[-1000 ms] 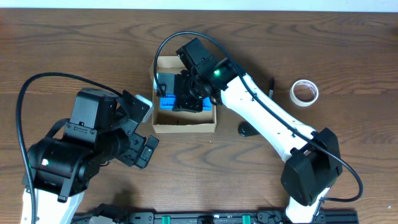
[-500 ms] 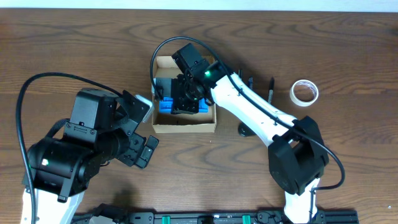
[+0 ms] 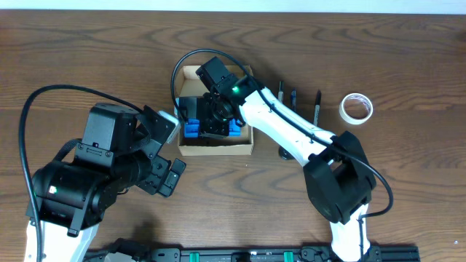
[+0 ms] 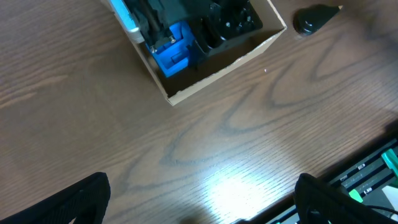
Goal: Pack container
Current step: 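Press the duster flat inside the box and open the right gripper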
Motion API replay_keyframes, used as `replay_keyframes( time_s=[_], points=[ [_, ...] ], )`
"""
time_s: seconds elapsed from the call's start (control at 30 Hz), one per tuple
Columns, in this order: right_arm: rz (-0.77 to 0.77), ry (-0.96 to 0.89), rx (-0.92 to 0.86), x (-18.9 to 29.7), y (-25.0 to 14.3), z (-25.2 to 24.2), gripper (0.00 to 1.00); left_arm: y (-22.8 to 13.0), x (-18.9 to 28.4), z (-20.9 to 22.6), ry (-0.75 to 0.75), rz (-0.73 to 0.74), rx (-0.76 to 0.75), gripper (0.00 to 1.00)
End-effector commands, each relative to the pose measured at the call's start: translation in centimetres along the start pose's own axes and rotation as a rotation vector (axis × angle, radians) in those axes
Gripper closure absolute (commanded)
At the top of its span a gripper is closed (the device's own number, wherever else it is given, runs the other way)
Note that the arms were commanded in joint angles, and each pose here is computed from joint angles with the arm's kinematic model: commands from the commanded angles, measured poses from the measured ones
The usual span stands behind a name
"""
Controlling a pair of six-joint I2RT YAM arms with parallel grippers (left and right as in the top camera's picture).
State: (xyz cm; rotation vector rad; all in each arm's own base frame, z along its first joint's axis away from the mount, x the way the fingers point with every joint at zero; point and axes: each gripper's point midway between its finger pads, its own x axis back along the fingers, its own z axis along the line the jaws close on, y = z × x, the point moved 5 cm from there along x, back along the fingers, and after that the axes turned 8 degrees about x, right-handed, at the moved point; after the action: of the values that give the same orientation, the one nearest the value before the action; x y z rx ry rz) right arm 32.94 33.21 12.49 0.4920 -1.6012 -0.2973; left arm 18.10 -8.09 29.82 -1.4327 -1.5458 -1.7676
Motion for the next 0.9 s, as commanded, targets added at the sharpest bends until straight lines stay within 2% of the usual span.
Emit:
replay_keyframes(
  time_s=[0.0, 0.87],
  points=[
    [-0.004, 0.045, 0.005, -1.6, -0.2, 0.5, 0.73, 0.3, 0.4, -0.1, -0.006, -0.012, -0.015, 0.05],
    [-0.027, 0.100, -0.008, -3.4, -0.6, 1.0, 0.69, 0.3, 0.4, -0.1, -0.006, -0.013, -0.015, 0.05]
  ],
)
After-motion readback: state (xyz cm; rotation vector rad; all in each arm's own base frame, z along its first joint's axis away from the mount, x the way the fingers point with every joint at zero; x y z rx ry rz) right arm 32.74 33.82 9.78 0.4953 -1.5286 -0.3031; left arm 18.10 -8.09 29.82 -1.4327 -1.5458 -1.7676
